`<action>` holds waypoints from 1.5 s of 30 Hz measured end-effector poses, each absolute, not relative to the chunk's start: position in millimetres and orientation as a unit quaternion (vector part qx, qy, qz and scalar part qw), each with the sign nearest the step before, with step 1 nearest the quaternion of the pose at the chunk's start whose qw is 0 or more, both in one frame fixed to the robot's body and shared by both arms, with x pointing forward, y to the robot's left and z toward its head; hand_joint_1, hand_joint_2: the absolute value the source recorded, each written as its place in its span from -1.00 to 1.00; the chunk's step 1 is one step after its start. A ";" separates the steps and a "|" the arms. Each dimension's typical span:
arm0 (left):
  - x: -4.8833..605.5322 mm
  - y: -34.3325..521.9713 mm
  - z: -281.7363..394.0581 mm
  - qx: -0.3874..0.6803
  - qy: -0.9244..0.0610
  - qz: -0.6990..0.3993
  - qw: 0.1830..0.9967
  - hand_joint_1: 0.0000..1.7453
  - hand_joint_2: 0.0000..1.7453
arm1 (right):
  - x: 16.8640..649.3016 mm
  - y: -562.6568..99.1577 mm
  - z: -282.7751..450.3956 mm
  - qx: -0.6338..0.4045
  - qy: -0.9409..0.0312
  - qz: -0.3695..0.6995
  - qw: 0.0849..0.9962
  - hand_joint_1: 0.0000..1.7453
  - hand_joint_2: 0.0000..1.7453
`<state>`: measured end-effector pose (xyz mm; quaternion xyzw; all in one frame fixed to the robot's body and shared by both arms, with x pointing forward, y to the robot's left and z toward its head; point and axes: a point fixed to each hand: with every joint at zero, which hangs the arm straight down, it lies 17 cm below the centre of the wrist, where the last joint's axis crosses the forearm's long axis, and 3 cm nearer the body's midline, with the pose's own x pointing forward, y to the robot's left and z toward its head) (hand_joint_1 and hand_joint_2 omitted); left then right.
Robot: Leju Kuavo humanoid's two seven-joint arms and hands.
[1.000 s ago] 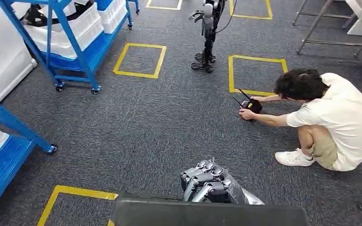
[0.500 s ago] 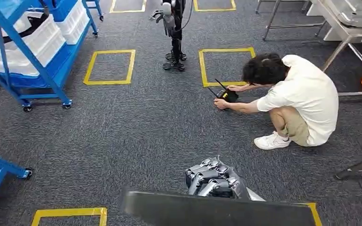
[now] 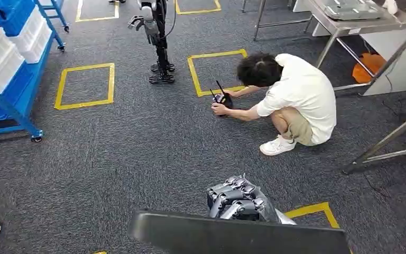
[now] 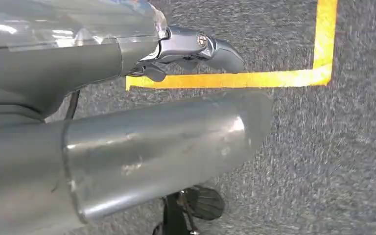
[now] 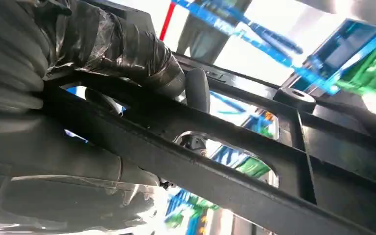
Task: Take the parts from the cabinet and place them on the table.
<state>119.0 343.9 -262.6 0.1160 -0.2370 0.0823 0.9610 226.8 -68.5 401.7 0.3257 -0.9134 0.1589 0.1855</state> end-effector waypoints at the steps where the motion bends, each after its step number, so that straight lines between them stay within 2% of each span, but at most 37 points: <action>1: 117.9 344.2 -262.9 0.116 -0.236 0.084 0.961 -1.00 -1.00 | 227.4 -68.3 400.9 0.325 -0.913 0.159 0.187 0.92 1.00; 45: 124.0 320.7 -262.9 0.107 -0.239 0.083 0.962 -1.00 -1.00 | 225.1 -92.4 404.8 0.293 -0.925 0.160 0.181 0.92 1.00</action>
